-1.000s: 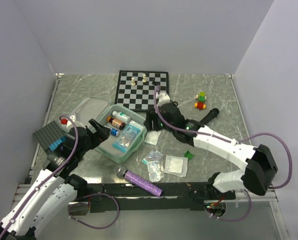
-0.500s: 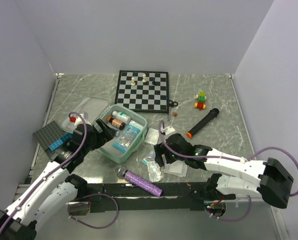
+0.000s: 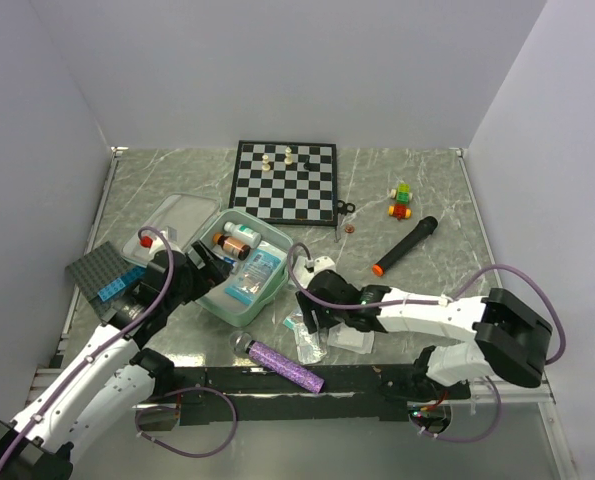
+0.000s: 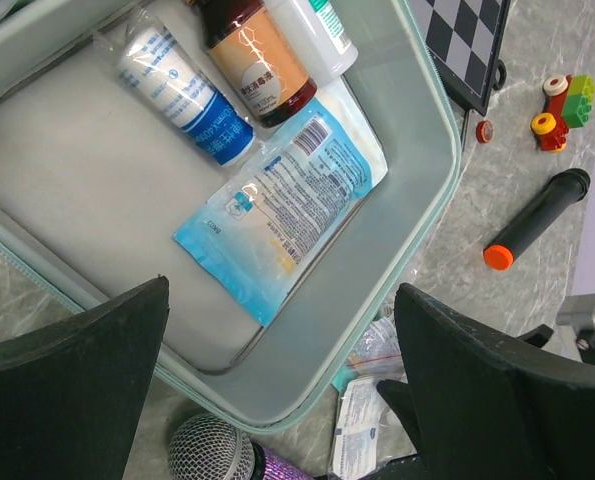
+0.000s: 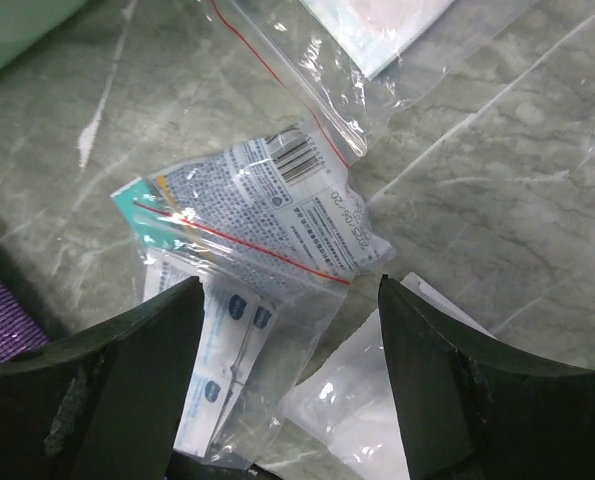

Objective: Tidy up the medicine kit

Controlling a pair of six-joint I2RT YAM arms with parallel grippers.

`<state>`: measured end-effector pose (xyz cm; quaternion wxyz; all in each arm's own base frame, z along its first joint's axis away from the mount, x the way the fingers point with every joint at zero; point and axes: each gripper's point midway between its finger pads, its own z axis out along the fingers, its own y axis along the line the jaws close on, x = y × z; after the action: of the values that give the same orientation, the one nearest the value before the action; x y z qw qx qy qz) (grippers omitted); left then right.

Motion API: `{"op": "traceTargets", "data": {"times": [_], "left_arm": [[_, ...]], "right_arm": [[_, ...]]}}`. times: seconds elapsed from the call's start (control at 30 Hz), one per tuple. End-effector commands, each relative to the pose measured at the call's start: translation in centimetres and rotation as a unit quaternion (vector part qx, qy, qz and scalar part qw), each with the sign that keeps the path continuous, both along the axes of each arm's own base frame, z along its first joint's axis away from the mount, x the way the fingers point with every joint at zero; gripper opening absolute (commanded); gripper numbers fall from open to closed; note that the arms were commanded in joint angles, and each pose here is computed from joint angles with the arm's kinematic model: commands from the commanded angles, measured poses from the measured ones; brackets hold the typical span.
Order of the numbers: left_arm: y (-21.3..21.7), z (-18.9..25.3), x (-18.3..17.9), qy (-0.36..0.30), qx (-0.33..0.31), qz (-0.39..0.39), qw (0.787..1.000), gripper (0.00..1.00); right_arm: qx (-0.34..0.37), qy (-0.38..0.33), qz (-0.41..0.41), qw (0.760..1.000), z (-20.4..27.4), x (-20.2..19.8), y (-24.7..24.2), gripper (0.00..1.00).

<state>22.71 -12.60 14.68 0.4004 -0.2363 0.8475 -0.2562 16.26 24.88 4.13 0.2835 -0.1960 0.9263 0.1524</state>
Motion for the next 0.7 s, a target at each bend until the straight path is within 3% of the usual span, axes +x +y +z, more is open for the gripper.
{"op": "traceTargets", "data": {"times": [0.0, 0.27, 0.67], "left_arm": [[-0.2, 0.6, 0.4, -0.012, -0.009, 0.003, 1.000, 0.99], [-0.1, 0.9, 0.9, -0.020, 0.002, 0.003, 1.000, 0.99], [0.0, 0.5, 0.8, -0.019, 0.007, 0.001, 1.000, 0.99]], "right_arm": [[0.009, -0.007, -0.018, 1.000, 0.7, 0.8, 0.8, 0.77], [0.055, 0.008, -0.041, 0.998, 1.7, 2.8, 1.5, 0.77], [0.048, 0.053, -0.016, 0.997, -0.2, 2.7, 2.7, 0.55]]}}
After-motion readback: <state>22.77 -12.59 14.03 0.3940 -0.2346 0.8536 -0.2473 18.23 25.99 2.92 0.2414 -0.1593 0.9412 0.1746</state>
